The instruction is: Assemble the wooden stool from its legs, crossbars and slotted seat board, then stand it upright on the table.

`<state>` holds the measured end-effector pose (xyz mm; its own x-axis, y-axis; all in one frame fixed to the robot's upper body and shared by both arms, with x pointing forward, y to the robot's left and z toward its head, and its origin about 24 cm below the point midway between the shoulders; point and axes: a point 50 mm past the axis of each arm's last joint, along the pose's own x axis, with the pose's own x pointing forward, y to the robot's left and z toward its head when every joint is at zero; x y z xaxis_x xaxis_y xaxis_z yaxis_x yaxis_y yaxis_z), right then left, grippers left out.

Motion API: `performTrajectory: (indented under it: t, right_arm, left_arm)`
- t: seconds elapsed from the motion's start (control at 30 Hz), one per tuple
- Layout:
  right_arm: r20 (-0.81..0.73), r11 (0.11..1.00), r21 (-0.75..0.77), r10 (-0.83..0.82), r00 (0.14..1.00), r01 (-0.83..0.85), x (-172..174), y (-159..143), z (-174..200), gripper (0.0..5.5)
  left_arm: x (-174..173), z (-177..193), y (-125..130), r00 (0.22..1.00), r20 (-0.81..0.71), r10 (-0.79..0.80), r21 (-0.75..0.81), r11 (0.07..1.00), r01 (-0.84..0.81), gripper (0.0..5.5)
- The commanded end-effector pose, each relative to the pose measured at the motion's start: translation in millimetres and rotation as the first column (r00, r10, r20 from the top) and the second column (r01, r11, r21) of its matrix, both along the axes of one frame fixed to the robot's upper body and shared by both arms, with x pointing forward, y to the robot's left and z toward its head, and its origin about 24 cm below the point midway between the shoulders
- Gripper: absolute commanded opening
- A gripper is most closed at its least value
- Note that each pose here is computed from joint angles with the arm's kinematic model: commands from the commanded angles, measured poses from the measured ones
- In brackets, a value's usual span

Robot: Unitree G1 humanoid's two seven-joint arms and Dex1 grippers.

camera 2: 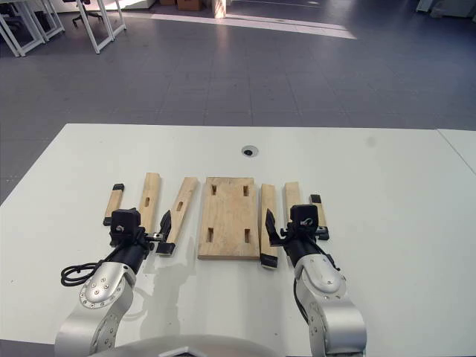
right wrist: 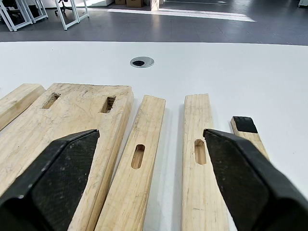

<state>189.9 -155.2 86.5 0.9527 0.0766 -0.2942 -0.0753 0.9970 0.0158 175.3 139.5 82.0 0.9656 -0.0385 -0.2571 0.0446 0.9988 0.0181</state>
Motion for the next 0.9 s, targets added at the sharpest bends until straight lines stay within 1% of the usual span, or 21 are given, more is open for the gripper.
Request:
performTrajectory:
  t: [0.03,0.33,0.9]
  right_arm:
    - [0.001,1.0,-0.006,-0.004,1.0,0.004,0.4,-0.6,0.9,3.99]
    - [0.002,1.0,-0.014,-0.016,1.0,0.016,0.9,-4.9,1.2,3.99]
    - [0.001,1.0,-0.024,-0.008,1.0,0.008,2.2,-7.0,1.6,3.99]
  left_arm:
    - [-0.4,1.6,0.6,1.0,0.009,0.016,0.002,1.0,-0.016,4.33]
    - [0.4,1.1,5.4,0.998,0.009,0.07,-0.028,0.997,-0.07,4.33]
    - [-0.7,0.0,4.1,0.998,0.007,0.068,-0.039,0.997,-0.068,4.33]
